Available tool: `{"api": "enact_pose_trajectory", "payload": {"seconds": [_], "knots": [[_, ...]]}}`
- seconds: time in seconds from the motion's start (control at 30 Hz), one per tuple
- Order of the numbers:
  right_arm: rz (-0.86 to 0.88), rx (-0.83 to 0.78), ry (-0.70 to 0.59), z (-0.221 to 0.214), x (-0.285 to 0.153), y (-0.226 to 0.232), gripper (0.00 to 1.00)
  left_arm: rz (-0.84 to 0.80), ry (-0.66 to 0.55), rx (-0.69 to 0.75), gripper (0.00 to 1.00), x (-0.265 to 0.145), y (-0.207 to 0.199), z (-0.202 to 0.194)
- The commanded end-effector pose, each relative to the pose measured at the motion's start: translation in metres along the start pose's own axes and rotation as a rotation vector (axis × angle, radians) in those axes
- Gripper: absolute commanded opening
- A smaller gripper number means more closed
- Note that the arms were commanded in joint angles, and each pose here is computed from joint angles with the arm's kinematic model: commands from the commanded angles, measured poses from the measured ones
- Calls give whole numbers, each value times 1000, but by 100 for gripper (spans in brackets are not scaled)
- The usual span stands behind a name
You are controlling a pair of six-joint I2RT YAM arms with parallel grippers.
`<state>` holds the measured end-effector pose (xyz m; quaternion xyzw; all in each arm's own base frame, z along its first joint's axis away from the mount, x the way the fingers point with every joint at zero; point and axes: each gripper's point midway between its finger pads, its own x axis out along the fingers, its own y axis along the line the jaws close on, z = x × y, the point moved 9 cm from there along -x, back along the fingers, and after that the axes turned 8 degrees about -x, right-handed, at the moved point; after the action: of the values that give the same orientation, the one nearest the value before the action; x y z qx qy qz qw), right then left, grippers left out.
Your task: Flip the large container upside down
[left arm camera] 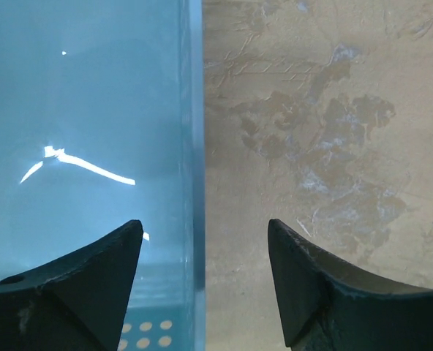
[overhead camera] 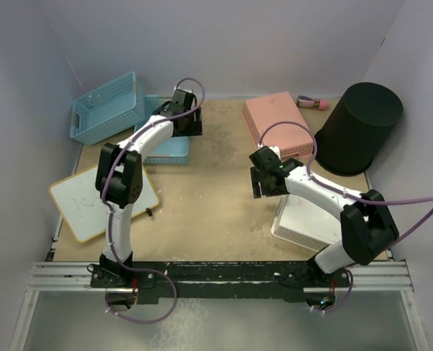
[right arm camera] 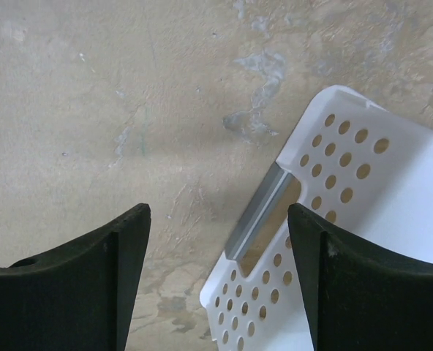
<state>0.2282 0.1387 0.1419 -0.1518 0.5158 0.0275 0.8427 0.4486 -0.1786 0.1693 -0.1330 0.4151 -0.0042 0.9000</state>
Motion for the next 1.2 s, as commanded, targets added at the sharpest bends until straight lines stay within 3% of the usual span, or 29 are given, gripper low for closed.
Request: {"api": "enact_pose_trajectory", "payload": {"seconds": [0.0,0.17,0.3,0.53,0.83,1.03,1.17], "knots": [[3,80,-114,24,-22,-3,78,23,-41,44,60,11,-7,9],[33,99,-174,42,-30,0,78,-41,-28,61,25,9,-26,6],[9,109,-228,57,-37,-3,78,-183,-18,70,0,-10,-58,8],[-78,126,-336,82,-57,-23,78,-613,20,-116,0,-69,-106,20],[-129,232,-488,105,-88,-64,78,-1083,102,-457,0,-131,-122,11],[-159,264,-539,117,-96,-83,78,-1413,255,-732,0,-146,-113,-6],[-144,267,-548,120,-96,-84,78,-1484,325,-857,0,-132,-96,-25]]}}
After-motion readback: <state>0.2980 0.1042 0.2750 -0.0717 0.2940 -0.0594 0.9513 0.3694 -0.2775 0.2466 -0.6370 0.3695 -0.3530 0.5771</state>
